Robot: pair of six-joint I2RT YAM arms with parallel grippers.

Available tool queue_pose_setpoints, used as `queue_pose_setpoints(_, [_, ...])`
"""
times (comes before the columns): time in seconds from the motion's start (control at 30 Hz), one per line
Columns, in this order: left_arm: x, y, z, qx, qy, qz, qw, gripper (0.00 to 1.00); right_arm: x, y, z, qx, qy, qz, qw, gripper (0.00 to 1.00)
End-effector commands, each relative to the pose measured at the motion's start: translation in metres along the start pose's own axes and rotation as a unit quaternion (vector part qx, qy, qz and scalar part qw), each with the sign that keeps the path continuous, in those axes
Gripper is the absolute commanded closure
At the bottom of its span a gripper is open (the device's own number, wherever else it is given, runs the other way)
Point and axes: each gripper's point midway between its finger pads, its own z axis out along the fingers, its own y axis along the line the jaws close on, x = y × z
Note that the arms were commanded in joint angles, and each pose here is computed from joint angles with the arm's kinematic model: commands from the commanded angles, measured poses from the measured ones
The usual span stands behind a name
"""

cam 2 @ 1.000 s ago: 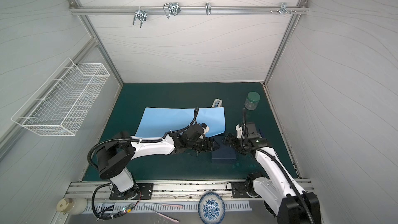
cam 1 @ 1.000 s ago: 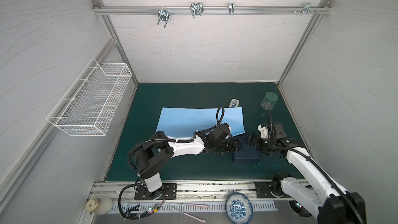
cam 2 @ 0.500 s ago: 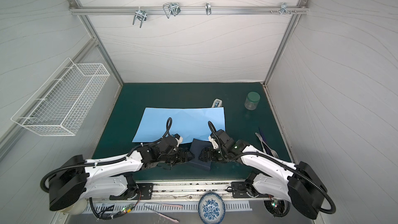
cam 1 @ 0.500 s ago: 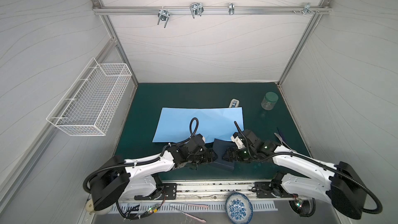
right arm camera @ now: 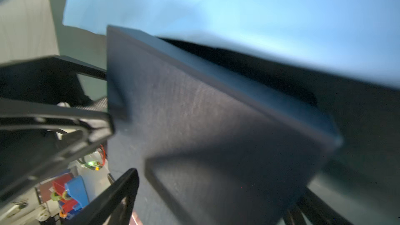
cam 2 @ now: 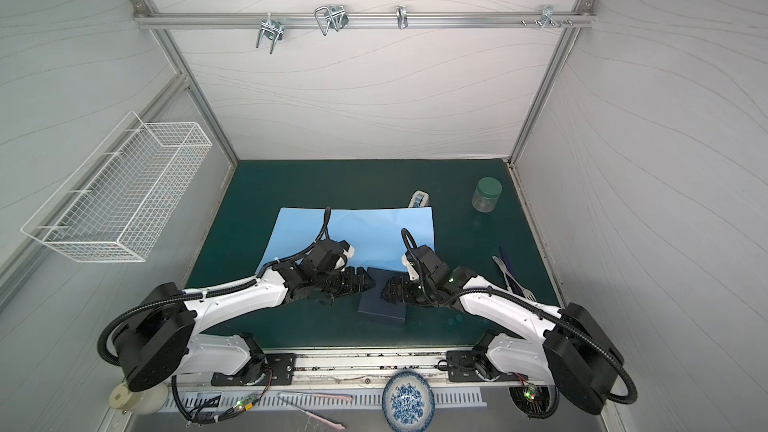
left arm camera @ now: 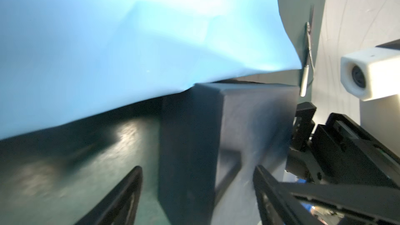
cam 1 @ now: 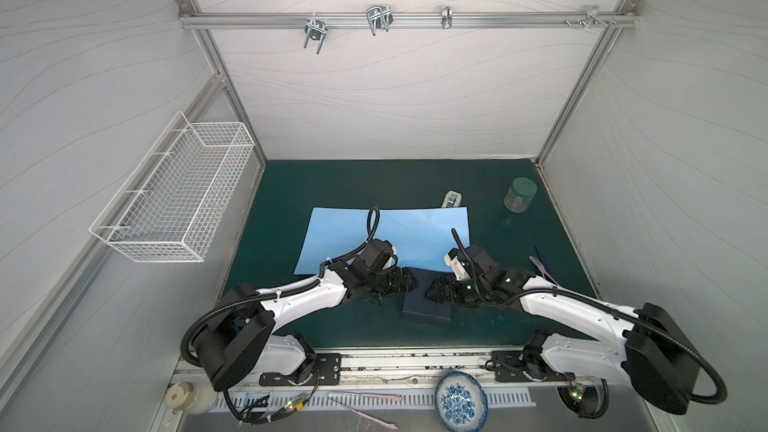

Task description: Wrap the gift box in paper

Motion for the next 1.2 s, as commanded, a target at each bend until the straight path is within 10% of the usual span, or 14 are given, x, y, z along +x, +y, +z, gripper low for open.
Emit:
queue_pose_setpoints(0.0, [0.001,-0.015,0.003,0.042,0.013,0.003,0.999,0.22,-0.003,0.008,0.005,-0.032,-0.006,0.018,0.999,0.02])
queue_pose_setpoints(1.17, [-0.029,-0.010,-0.049,0.039,-0.079,-0.044,0.995,0.39,-0.044,0.097,0.020,-0.092,-0.051,-0.064,0.992,0.18])
